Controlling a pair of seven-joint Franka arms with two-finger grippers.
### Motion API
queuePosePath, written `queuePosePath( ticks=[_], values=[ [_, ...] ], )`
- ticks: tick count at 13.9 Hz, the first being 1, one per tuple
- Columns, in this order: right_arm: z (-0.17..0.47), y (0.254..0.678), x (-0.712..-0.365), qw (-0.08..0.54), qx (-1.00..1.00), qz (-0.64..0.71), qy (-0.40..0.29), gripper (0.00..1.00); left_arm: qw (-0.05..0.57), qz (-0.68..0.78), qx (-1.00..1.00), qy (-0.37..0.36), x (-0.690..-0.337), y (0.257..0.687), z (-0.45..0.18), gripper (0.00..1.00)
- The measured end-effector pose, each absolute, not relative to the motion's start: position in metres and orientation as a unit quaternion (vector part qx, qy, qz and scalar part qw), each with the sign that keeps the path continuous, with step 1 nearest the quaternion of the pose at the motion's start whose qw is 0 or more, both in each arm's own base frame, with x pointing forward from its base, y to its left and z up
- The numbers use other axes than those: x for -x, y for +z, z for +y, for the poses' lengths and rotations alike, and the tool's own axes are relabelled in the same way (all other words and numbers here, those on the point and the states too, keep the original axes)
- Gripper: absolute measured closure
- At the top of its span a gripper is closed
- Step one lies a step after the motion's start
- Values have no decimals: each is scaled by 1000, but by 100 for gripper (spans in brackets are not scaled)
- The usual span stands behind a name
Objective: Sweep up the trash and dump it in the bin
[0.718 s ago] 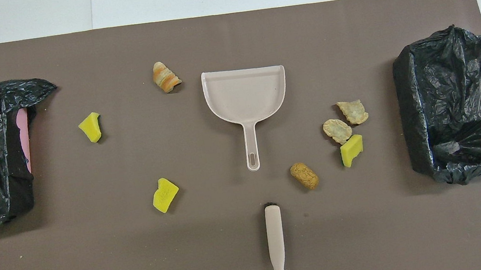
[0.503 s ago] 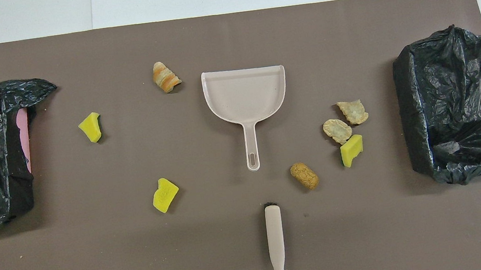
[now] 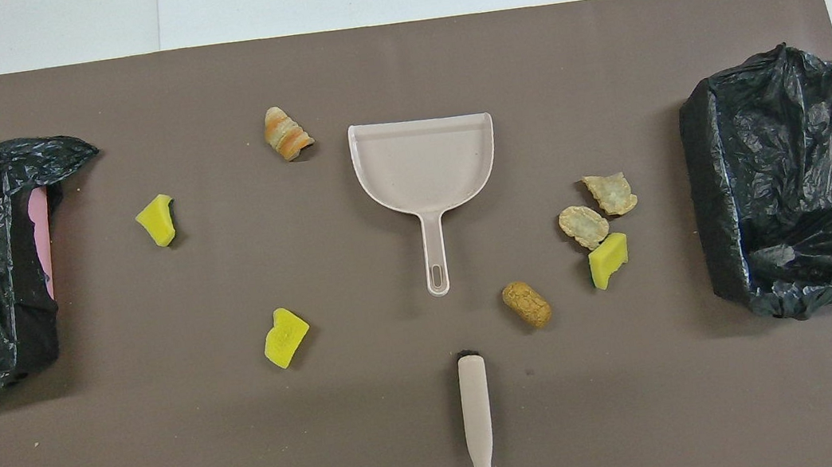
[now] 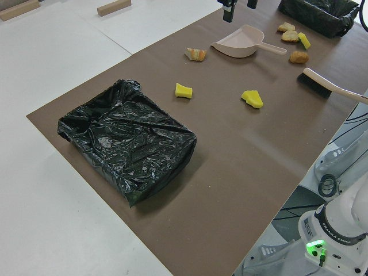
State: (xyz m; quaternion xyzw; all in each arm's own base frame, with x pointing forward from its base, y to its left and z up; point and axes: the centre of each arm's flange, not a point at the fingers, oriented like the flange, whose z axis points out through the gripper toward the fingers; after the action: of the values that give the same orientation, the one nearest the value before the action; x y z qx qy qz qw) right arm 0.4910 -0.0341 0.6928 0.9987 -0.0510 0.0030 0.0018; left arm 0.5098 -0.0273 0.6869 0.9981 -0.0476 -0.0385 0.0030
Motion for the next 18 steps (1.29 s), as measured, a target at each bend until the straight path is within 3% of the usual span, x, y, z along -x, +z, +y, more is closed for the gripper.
queuePosePath(
  ticks=[18],
  values=[
    [-37,692,-489,2,-999,-54,2,0,3,-47,-998,-41,-509,685,-27,0]
  ],
)
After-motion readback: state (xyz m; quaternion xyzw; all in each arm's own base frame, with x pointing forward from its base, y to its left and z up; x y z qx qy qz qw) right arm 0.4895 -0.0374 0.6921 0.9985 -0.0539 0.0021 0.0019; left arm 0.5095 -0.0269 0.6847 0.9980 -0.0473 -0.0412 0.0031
